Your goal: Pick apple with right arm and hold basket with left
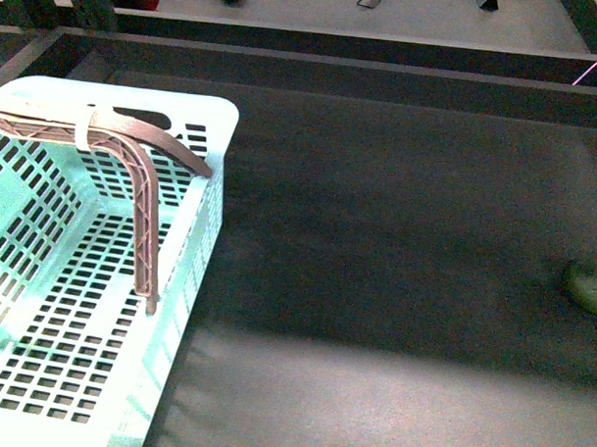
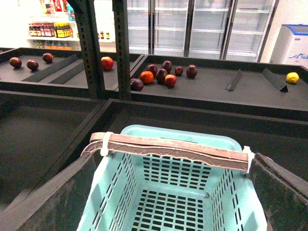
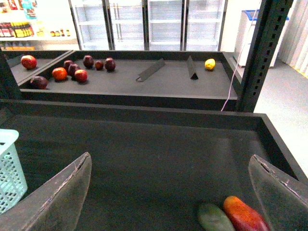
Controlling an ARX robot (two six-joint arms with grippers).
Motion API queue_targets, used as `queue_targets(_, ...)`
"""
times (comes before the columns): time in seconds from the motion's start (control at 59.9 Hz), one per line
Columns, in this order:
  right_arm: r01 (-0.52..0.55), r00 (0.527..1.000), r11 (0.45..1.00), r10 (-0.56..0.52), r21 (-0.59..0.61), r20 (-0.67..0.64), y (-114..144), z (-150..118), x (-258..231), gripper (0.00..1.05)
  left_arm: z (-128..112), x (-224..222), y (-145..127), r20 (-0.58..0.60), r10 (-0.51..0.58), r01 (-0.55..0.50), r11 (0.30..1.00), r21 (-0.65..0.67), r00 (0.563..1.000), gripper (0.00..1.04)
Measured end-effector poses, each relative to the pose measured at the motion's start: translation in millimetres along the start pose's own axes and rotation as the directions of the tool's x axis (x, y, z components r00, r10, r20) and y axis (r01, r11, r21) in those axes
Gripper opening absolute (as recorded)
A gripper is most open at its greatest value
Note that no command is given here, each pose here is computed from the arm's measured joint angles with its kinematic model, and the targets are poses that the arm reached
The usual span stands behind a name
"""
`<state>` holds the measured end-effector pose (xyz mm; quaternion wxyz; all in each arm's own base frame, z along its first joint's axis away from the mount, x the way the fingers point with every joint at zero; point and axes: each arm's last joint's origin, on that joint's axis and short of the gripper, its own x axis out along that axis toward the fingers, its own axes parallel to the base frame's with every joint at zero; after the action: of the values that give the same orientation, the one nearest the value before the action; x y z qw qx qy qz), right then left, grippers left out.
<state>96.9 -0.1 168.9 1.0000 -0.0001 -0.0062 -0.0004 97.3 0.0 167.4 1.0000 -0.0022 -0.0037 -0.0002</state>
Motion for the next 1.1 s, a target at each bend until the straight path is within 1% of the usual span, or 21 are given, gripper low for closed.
queue_targets(0.835, 0.000, 1.000, 1.000, 0.000, 0.000, 0.000, 0.0, 0.0, 0.0, 0.96, 0.0, 0.0, 0.0, 0.000, 0.000, 0.000, 1.000, 0.000, 1.000, 0.98)
queue_targets(0.852, 0.000, 1.000, 1.000, 0.000, 0.000, 0.000, 0.0, 0.0, 0.0, 0.96, -0.1, 0.1, -0.1, -0.008, 0.003, -0.003, 1.000, -0.001, 1.000, 0.98)
queue_targets(0.885, 0.000, 1.000, 1.000, 0.000, 0.000, 0.000, 0.0, 0.0, 0.0, 0.96, -0.8, -0.1, 0.2, -0.112, 0.077, -0.079, 0.997, -0.012, 0.991, 0.98)
queue_targets(0.918, 0.001, 1.000, 1.000, -0.001, 0.000, 0.000, 0.0, 0.0, 0.0, 0.96, -1.6, 0.4, 1.4, -0.249, 0.148, -0.152, 0.988, 0.003, 0.957, 0.98)
queue_targets(0.935, 0.001, 1.000, 1.000, -0.001, 0.000, 0.000, 0.0, 0.0, 0.0, 0.96, -2.6, 0.6, 2.3, -0.303, 0.164, -0.169, 0.986, 0.011, 0.939, 0.98)
queue_targets(0.968, 0.000, 1.000, 1.000, 0.000, 0.000, 0.000, 0.0, 0.0, 0.0, 0.96, -5.3, 0.8, 3.4, -0.367, 0.167, -0.177, 0.984, 0.006, 0.915, 0.98)
queue_targets(0.985, 0.001, 1.000, 1.000, -0.001, 0.000, 0.000, 0.0, 0.0, 0.0, 0.96, -7.0, 1.0, 4.1, -0.392, 0.170, -0.185, 0.983, -0.001, 0.904, 0.98)
queue_targets(1.019, 0.000, 1.000, 1.000, 0.000, 0.000, 0.000, 0.0, 0.0, 0.0, 0.96, -9.0, 1.9, 4.8, -0.417, 0.152, -0.179, 0.984, -0.025, 0.896, 0.98)
queue_targets(1.102, 0.000, 1.000, 1.000, 0.000, 0.000, 0.000, 0.0, 0.0, 0.0, 0.96, -4.8, 6.1, 4.4, -0.420, 0.097, -0.153, 0.983, -0.103, 0.902, 0.98)
